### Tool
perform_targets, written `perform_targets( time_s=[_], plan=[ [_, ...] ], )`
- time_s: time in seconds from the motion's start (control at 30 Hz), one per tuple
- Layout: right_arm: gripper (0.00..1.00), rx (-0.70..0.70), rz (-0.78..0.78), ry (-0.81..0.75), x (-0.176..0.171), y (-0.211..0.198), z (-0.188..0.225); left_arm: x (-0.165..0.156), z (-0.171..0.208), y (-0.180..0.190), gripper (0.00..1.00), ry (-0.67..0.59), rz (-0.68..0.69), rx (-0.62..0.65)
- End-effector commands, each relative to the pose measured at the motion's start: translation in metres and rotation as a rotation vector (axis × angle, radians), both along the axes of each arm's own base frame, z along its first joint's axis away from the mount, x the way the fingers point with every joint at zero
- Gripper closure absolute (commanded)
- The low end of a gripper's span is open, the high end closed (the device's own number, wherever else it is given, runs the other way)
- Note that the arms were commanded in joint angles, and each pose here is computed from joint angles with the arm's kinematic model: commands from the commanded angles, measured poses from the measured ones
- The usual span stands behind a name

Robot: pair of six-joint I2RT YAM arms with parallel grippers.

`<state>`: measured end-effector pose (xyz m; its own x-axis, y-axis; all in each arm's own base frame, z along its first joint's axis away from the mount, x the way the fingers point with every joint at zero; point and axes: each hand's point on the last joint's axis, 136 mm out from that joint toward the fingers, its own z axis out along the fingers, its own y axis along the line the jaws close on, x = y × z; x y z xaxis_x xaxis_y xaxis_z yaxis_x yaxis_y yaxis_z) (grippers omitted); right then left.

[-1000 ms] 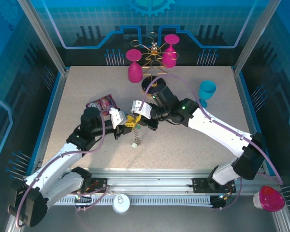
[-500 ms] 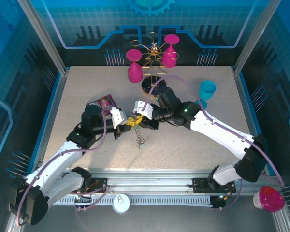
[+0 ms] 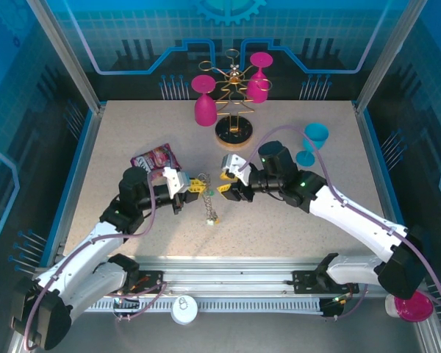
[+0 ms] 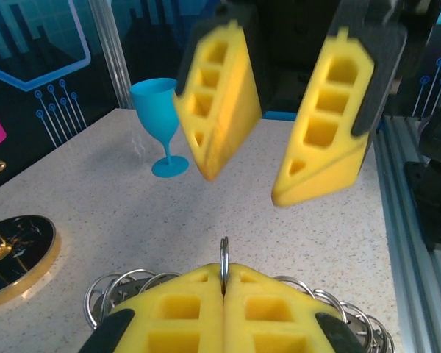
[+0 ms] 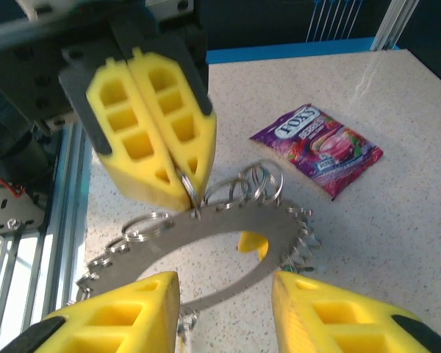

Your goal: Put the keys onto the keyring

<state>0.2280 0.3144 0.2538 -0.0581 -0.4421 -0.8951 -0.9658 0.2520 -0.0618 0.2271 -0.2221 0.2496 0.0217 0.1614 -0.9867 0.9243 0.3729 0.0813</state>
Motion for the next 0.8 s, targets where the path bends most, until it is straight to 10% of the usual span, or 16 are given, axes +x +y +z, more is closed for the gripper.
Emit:
perform_targets(
  time_s=[0.0,0.77],
  plan=[
    [0.64,0.089,0.047,-0.079,-0.002,0.006,0.017,-0.013,0.027,-0.006,1.00,-0.054,-0.085,-0.065],
    [0.89,0.131,0.226,-0.043,-0.018,0.031,0.025,-0.022,0.036,-0.019,1.00,-0.039,-0.227,-0.106]
  ],
)
